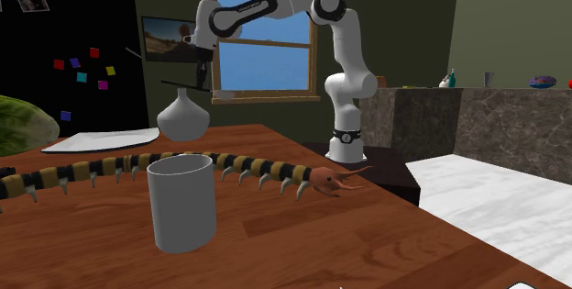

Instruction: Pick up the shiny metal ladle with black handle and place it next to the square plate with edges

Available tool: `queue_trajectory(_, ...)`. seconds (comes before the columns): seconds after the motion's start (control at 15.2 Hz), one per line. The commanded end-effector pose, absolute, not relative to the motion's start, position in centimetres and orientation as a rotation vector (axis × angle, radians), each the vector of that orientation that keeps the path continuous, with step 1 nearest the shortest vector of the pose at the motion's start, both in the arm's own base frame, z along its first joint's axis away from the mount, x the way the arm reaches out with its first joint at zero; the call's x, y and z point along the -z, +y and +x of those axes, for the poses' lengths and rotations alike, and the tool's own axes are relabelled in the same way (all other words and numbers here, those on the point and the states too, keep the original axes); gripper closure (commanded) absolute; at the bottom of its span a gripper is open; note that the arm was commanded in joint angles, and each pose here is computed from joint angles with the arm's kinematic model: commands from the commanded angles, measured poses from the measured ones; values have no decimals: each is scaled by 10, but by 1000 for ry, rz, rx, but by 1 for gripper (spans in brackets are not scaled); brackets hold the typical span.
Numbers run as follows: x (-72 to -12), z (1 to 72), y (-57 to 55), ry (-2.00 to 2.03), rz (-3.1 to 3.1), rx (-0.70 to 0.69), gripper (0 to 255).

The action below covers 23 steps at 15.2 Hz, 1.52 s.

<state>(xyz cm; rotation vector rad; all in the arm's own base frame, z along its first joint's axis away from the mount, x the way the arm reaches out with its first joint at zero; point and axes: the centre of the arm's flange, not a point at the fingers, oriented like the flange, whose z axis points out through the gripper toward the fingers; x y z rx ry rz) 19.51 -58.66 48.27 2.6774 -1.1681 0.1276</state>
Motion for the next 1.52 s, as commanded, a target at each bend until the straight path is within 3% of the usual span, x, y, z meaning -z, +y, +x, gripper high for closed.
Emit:
queue_trajectory(0.0,-473,194,-587,-1167,2678,-128,255)
queue_trajectory(1.45,-357,194,-587,-1167,2678,-128,255)
